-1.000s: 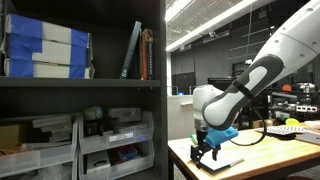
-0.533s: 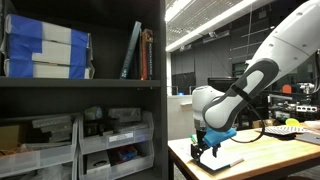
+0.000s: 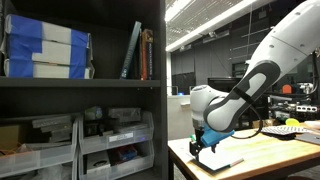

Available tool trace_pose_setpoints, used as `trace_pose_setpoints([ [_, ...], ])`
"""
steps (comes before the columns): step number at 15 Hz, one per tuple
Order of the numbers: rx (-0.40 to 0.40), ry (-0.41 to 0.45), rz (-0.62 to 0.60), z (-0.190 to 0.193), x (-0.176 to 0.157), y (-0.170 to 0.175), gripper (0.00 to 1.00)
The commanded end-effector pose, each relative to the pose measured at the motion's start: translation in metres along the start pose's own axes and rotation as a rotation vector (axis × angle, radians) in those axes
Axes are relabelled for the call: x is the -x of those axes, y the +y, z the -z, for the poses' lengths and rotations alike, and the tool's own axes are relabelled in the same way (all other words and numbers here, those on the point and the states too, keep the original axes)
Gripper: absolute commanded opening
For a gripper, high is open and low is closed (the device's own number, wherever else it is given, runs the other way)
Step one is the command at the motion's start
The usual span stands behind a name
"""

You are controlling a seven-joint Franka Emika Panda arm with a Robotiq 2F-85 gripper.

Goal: Close the book.

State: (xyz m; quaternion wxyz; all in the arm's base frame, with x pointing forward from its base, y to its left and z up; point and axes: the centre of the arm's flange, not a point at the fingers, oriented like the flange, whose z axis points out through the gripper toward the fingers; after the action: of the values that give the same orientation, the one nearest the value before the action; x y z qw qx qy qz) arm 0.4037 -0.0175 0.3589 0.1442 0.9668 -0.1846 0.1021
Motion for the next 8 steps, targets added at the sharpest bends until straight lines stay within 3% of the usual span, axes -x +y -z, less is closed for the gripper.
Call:
trace_pose_setpoints([
  [1, 0.013, -0.011, -0.011, -0.005, -0.007, -0.006, 1.00],
  [8, 0.008, -0.067, -0.013, -0.022, -0.020, -0.016, 1.00],
])
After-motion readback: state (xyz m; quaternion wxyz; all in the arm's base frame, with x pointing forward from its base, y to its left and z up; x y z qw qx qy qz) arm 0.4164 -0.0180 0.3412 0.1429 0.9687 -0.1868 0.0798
